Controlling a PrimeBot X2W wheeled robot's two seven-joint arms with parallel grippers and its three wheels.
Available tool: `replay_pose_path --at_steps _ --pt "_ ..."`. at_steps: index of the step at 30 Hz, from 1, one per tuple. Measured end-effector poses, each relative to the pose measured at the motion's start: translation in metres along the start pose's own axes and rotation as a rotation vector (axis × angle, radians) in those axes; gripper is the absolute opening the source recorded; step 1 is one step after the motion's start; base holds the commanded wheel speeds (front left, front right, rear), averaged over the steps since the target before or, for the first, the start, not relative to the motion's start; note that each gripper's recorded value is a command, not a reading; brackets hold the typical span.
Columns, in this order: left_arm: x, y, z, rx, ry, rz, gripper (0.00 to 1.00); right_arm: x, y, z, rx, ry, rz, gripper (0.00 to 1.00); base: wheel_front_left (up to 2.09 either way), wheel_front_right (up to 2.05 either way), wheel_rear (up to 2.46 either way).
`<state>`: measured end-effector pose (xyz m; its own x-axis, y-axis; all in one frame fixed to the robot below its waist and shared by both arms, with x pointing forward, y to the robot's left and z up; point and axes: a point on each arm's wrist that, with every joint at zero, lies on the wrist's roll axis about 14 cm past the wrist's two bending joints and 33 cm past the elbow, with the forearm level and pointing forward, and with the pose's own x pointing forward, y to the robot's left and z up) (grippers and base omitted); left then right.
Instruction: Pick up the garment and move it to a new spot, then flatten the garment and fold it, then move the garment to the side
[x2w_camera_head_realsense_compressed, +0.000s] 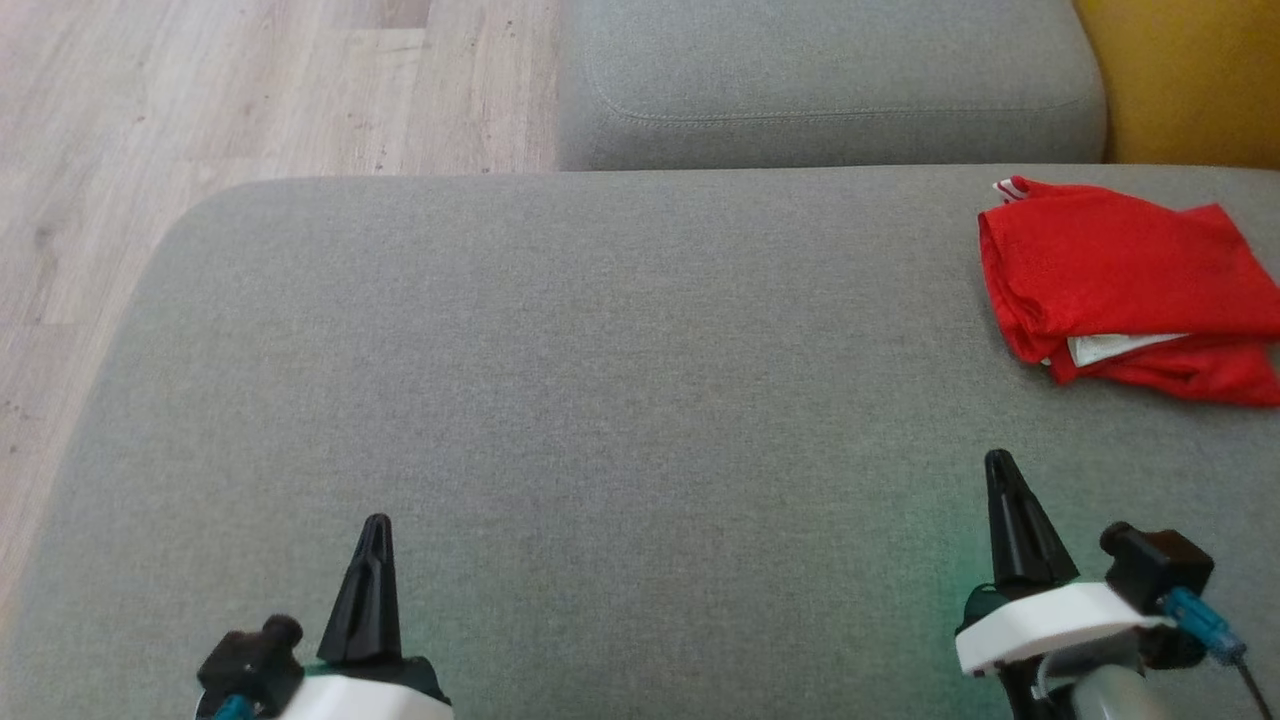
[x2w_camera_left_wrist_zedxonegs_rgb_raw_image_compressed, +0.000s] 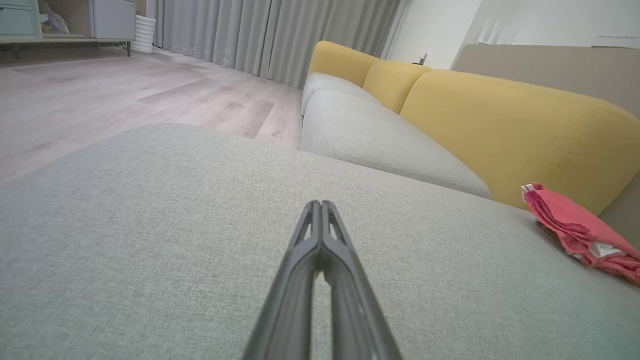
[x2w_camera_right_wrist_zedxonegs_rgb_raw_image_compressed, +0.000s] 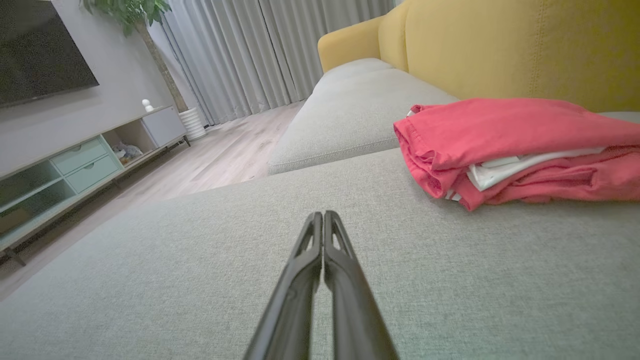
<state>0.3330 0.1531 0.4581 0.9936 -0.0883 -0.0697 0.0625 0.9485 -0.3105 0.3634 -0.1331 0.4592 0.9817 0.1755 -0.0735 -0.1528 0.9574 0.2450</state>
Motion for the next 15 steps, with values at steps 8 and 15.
replay_pose_path --at_steps 8,15 --pt "0.001 0.003 -0.002 -0.081 0.013 0.020 0.00 0.000 -0.006 0.000 0.088 0.008 -0.030 0.00 0.00 0.00 0.00" --pt "0.002 0.011 -0.001 -0.163 0.019 0.053 0.00 0.000 -0.013 0.002 0.175 0.003 -0.059 0.00 0.00 0.00 0.00"
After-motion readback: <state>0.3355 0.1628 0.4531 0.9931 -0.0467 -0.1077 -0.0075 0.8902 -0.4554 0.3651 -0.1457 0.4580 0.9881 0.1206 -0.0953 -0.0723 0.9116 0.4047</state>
